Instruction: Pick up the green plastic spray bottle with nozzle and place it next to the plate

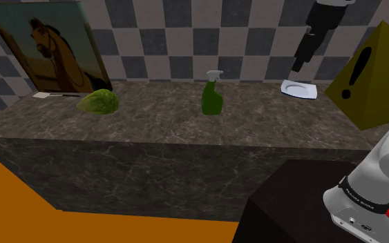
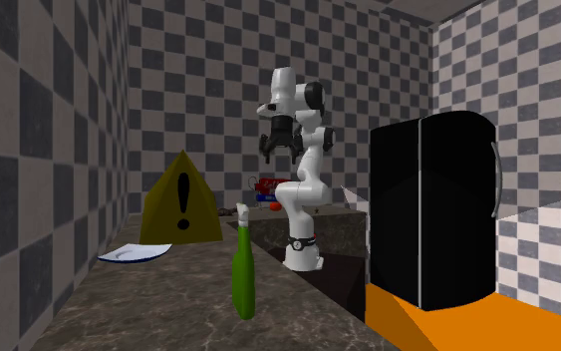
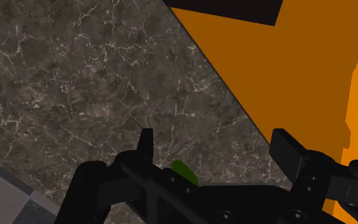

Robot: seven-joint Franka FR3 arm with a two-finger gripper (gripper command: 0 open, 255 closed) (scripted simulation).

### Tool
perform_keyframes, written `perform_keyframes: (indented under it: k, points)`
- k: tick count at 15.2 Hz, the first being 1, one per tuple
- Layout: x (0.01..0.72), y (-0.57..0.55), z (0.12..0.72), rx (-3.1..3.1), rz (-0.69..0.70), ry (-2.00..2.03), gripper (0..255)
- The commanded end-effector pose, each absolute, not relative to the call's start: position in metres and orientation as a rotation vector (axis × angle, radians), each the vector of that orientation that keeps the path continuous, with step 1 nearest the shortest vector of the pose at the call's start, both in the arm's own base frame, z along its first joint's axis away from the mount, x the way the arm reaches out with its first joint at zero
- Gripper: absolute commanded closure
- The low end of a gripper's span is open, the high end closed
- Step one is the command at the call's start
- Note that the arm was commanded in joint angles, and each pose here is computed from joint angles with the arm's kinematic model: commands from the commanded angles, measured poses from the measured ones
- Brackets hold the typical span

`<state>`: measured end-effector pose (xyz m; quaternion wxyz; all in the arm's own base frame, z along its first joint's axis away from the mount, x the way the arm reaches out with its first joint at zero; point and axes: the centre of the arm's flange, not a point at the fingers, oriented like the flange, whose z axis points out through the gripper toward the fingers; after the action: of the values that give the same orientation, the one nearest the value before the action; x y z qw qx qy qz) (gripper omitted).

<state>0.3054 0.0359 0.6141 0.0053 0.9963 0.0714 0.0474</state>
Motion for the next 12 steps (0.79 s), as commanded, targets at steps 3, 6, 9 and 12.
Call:
perform_keyframes:
  k: [3,6,9,12]
  points:
    - [0.32,0.026,0.596,3.128,0.194,0.301,0]
    - [0.343,0.012,0.57,3.135,0.262,0.418,0]
    - [0.369,0.001,0.544,3.136,0.332,0.537,0]
    - [0.396,-0.007,0.519,3.131,0.401,0.656,0]
